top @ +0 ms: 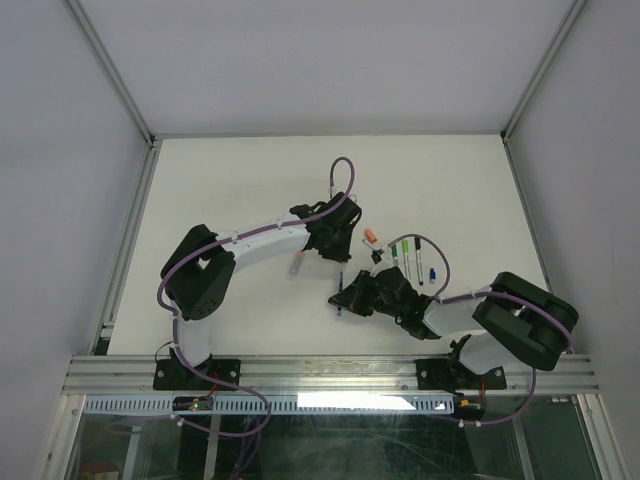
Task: Insert the pens into the pen caps
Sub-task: Insert the pen cap onto the pen.
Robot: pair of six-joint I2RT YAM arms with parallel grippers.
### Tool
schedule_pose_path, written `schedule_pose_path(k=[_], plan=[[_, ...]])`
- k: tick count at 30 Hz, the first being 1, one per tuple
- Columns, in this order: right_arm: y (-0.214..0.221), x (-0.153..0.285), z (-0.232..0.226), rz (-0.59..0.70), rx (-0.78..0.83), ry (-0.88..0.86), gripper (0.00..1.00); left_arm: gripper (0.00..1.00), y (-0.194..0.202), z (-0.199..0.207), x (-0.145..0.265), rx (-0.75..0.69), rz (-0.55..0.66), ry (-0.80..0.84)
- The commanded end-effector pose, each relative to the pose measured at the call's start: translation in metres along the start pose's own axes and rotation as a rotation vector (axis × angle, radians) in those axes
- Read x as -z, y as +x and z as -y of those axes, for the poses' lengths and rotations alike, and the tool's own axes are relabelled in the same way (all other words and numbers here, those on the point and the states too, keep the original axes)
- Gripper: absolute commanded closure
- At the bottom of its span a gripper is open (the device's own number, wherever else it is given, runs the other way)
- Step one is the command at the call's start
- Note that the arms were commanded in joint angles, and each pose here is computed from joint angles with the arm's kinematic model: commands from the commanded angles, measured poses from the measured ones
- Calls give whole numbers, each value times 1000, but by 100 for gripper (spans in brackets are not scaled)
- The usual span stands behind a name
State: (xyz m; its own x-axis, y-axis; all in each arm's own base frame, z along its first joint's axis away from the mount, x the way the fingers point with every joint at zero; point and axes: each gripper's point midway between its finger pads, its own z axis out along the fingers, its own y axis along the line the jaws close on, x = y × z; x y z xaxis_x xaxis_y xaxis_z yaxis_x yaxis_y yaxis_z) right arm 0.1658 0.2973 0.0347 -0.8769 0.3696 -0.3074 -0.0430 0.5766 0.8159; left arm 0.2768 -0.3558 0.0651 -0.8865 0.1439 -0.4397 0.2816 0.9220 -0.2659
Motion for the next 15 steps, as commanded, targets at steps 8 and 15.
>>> schedule_pose_path(k=[8, 15], plan=[[-20, -4, -23, 62, 15, -56, 100, 82, -17, 14, 17, 19, 60, 62], [-21, -5, -19, 66, 6, -45, 100, 82, -17, 14, 17, 17, 58, 63]])
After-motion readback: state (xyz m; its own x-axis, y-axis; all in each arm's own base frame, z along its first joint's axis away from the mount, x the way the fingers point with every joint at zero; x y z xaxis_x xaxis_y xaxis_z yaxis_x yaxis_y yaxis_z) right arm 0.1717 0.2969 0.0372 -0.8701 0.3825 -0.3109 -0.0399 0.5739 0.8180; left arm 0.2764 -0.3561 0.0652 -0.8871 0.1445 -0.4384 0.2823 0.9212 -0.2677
